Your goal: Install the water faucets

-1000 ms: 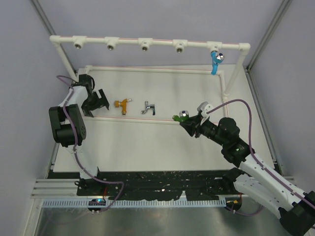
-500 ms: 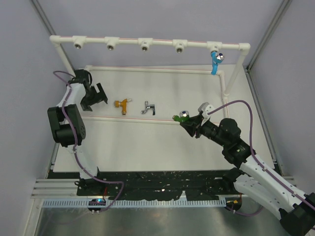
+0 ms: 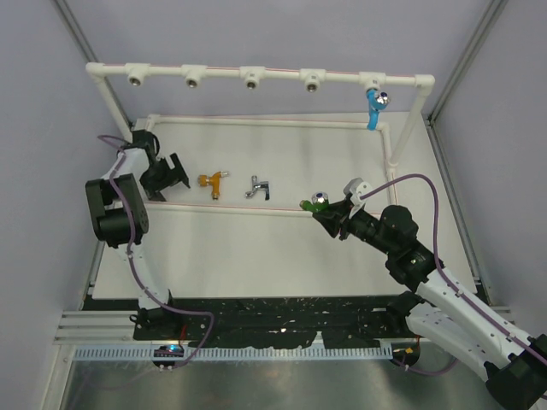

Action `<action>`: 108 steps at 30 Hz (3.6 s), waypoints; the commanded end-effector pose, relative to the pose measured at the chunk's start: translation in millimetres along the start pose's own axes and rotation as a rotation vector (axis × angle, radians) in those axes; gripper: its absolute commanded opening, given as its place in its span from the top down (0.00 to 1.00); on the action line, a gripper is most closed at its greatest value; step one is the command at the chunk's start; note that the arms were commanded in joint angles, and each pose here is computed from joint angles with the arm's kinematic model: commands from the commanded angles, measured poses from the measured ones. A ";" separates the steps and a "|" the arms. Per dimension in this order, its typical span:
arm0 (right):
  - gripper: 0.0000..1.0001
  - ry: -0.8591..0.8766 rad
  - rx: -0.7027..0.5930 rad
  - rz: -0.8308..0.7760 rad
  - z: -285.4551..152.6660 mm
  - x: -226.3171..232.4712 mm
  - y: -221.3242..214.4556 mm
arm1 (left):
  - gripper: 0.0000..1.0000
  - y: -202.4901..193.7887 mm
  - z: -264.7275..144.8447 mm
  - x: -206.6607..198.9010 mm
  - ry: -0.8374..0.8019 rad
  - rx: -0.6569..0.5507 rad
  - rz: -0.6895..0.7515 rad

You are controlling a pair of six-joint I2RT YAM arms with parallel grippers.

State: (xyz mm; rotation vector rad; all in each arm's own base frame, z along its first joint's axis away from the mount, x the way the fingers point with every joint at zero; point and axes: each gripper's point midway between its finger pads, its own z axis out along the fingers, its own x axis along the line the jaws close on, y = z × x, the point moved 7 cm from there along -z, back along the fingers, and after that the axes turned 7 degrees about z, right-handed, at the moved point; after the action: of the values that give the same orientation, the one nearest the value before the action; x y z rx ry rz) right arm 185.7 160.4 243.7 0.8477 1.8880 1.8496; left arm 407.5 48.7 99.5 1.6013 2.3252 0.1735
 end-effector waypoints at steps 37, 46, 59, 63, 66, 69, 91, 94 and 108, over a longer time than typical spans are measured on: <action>0.95 -0.031 -0.150 -0.052 -43.5 15.6 63.4 | 0.00 -243.2 -122.4 -15.7 -0.296 -0.285 -0.156; 0.95 -0.056 -0.177 -0.084 -59.6 17.2 69.2 | 0.00 -199.3 -278.1 -13.5 -0.199 -0.803 0.256; 0.95 -0.079 -0.139 -0.149 -74.1 19.8 92.7 | 0.00 -165.8 -427.4 -21.5 -0.017 -1.219 0.787; 0.95 -0.073 -0.124 -0.158 -73.1 20.3 96.2 | 0.00 -130.5 -427.5 -37.1 0.037 -1.309 1.026; 0.95 -0.060 -0.114 -0.160 -69.5 20.8 97.8 | 0.00 -106.9 -415.6 -45.8 0.071 -1.291 1.151; 0.95 -0.050 -0.107 -0.164 -66.9 21.0 99.1 | 0.00 -88.8 -410.8 -54.0 0.071 -1.309 1.184; 0.95 -0.052 -0.079 -0.199 -61.3 17.4 95.6 | 0.37 -27.3 -335.3 -84.0 0.145 -1.149 1.345; 0.95 -0.061 -0.092 -0.207 -63.4 17.3 99.3 | 0.55 -33.9 -333.5 -81.2 0.159 -1.139 1.342; 0.95 -0.144 -0.143 -0.305 -57.7 4.4 109.8 | 0.92 -103.5 -364.5 -56.2 0.123 -1.110 1.220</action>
State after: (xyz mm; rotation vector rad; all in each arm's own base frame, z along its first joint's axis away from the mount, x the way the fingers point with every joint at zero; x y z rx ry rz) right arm 157.5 116.6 329.8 0.6909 1.8019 1.6539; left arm 245.8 -21.0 409.1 2.1663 0.2902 1.4744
